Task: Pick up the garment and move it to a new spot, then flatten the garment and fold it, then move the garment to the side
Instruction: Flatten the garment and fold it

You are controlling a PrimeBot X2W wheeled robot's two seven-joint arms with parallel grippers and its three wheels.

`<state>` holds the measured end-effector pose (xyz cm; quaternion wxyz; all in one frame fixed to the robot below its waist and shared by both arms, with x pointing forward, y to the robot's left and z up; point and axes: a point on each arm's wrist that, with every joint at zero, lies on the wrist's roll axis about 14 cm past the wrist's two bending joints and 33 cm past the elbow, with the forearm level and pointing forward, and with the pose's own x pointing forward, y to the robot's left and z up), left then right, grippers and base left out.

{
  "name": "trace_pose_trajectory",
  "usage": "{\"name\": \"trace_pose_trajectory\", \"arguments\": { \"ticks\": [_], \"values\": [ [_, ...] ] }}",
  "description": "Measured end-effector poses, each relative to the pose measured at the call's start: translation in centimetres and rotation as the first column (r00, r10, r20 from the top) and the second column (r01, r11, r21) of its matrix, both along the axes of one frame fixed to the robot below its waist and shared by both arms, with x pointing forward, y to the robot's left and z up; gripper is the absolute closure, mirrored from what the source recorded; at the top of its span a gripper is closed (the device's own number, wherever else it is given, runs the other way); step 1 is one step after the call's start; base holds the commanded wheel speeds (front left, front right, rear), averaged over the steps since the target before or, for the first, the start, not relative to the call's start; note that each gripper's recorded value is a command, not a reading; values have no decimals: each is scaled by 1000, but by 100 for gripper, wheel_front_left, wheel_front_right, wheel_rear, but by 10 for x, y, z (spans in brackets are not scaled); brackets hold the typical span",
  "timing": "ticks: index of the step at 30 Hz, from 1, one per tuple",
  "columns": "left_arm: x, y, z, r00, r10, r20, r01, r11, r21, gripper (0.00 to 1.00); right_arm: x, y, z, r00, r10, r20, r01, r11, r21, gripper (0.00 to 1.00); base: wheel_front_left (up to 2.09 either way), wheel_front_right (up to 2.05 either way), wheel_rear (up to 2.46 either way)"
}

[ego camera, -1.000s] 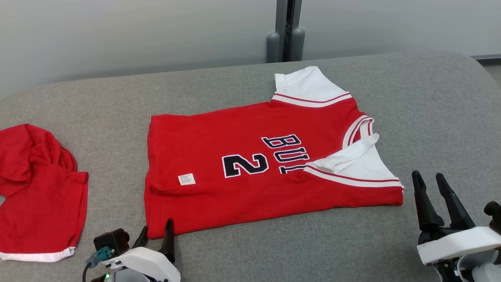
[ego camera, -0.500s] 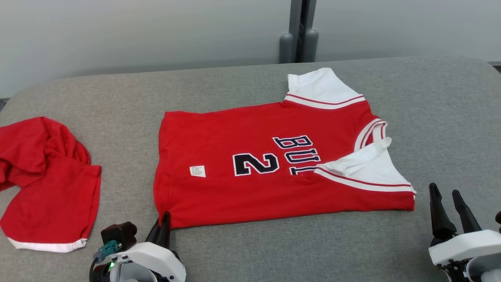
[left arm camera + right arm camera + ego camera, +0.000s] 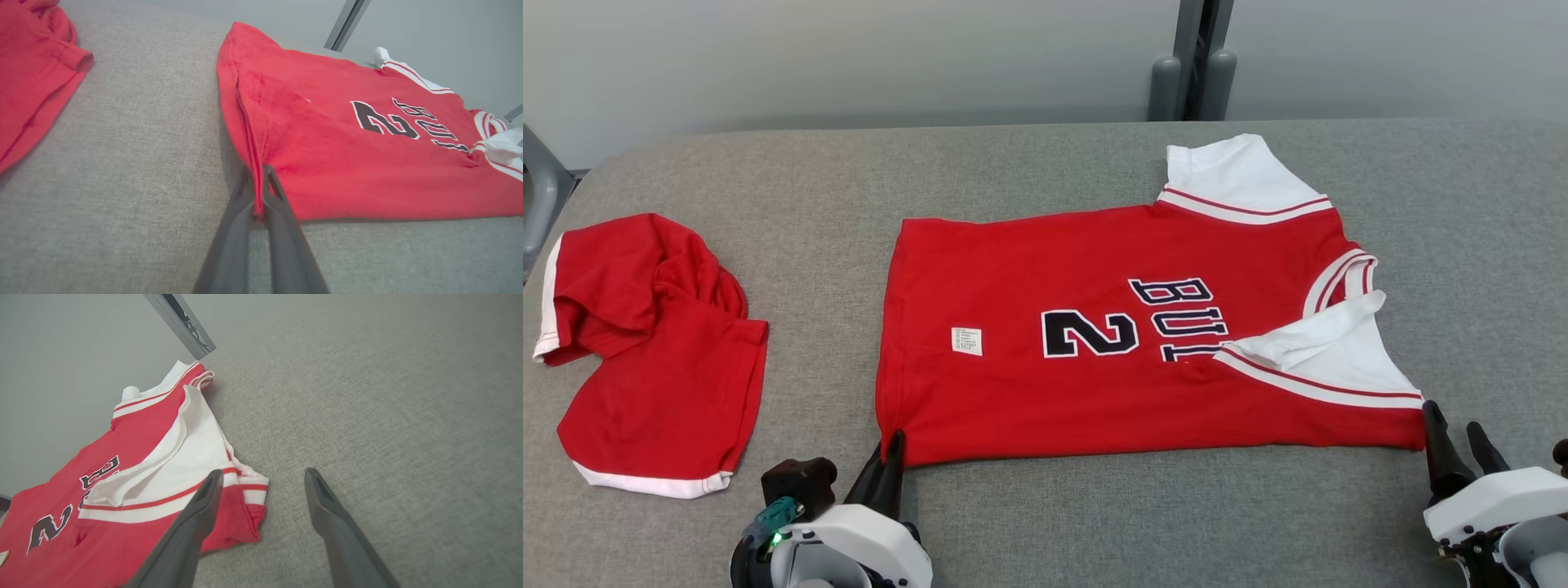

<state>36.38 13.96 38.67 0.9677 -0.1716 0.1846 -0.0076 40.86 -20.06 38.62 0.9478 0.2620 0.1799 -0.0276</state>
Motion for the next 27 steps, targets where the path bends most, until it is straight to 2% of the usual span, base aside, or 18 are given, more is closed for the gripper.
{"name": "trace_pose_trajectory", "arguments": {
  "ticks": [10, 11, 12, 13, 14, 20, 27],
  "values": [
    [1, 3, 0, 1000, -3, -8, 3, 1000, 14, 100, 6, 13, -8, 999, 23, -36, -21, 998, 56, 0, 0, 0, 0],
    [1, 3, 0, 1000, -4, -7, 4, 1000, 17, 100, 5, 15, -9, 999, 31, -45, -28, 998, 58, 25, 0, 0, 0],
    [1, 4, 1, 1000, -4, -5, 4, 1000, 22, 100, 5, 17, -10, 998, 40, -47, -37, 998, 59, 58, 0, 0, 0],
    [2, 5, 1, 1000, -3, -3, 3, 1000, 27, 100, 6, 19, -10, 998, 48, -49, -45, 997, 62, 84, 0, 0, 0],
    [2, 5, 2, 1000, -5, -2, 5, 1000, 29, 100, 7, 21, -9, 997, 54, -48, -51, 997, 66, 100, 0, 0, 0],
    [2, 3, 5, 1000, -17, 6, 17, 999, 37, 100, 7, 25, -4, 997, 70, -25, -69, 996, 61, 100, 0, 0, 0],
    [-8, 7, 6, 999, -38, 10, 37, 998, 58, 100, -5, 20, 2, 1000, 23, 4, -23, 993, 114, 100, 0, 0, 0]
  ]
}}
